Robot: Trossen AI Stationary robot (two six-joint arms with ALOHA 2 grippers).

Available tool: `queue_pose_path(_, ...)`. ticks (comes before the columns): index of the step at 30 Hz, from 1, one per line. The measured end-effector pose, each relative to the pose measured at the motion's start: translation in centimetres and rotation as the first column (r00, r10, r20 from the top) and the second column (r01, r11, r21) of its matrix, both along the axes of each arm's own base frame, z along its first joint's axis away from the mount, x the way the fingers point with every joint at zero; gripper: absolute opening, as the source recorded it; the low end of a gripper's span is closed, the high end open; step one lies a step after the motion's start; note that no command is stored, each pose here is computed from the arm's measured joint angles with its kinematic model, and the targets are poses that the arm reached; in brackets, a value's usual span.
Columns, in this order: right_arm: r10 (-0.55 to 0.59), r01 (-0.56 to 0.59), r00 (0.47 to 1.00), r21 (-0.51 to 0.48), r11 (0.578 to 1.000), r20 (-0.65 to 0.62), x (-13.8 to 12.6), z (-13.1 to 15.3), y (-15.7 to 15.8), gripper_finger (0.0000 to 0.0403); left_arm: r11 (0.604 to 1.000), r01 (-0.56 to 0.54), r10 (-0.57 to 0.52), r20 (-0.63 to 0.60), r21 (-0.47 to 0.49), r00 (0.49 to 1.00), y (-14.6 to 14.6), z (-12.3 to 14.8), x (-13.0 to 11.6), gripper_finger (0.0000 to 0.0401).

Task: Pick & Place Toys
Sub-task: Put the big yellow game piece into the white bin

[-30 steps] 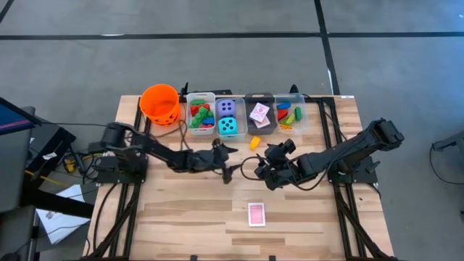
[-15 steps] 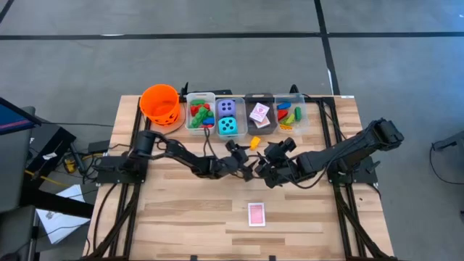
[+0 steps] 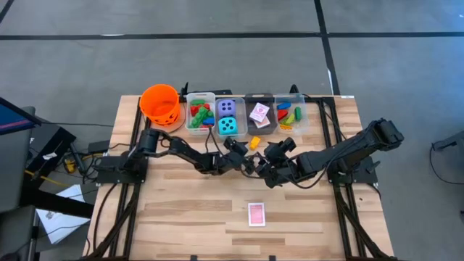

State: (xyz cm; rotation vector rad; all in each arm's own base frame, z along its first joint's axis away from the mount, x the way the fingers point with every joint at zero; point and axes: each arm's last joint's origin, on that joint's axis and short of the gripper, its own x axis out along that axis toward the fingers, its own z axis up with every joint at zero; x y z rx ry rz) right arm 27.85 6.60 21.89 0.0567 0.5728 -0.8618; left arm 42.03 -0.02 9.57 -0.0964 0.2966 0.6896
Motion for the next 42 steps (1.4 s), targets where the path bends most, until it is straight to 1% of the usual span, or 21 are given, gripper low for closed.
queue_pose_path(3,0.000,0.000,1.000,0.000,1.000,0.001,0.0,0.0,0.0,0.0268,1.000,0.000,-0.001,-0.017,-0.017,1.000,0.4,-0.2,-0.1,0.0298)
queue_pose_path(9,-0.005,0.005,1.000,0.001,1.000,0.002,0.0,0.0,-0.1,0.0268,0.997,0.012,-0.011,0.009,-0.079,1.000,0.9,-0.3,-0.1,0.0298)
queue_pose_path(16,-0.005,0.005,1.000,0.001,1.000,0.003,0.1,0.0,-0.1,0.0268,0.996,0.002,0.000,0.018,-0.093,1.000,1.2,-0.4,-0.1,0.0298)
queue_pose_path(23,-0.005,0.005,1.000,0.001,1.000,0.003,0.1,0.0,-0.1,0.0268,0.992,-0.050,0.049,-0.014,-0.119,0.999,2.9,-0.8,-0.4,0.0288)
queue_pose_path(29,-0.005,0.005,1.000,0.002,1.000,0.003,0.1,0.0,-0.1,0.0268,0.986,-0.020,0.018,-0.013,-0.164,1.000,3.7,-0.9,-0.4,0.0268)
queue_pose_path(35,-0.005,0.005,1.000,0.002,1.000,0.003,0.1,0.0,-0.1,0.0268,0.975,0.064,-0.071,-0.027,-0.214,0.997,3.4,-1.1,-0.3,0.0241)
queue_pose_path(38,-0.005,0.005,1.000,0.002,1.000,0.003,0.1,0.0,-0.1,0.0268,0.965,0.107,-0.119,-0.036,-0.239,0.992,3.0,-1.2,-0.3,0.0220)
queue_pose_path(42,-0.005,0.005,1.000,0.002,1.000,0.003,0.1,0.0,-0.1,0.0268,0.953,0.146,-0.165,-0.051,-0.264,0.985,2.6,-1.4,-0.3,0.0179)
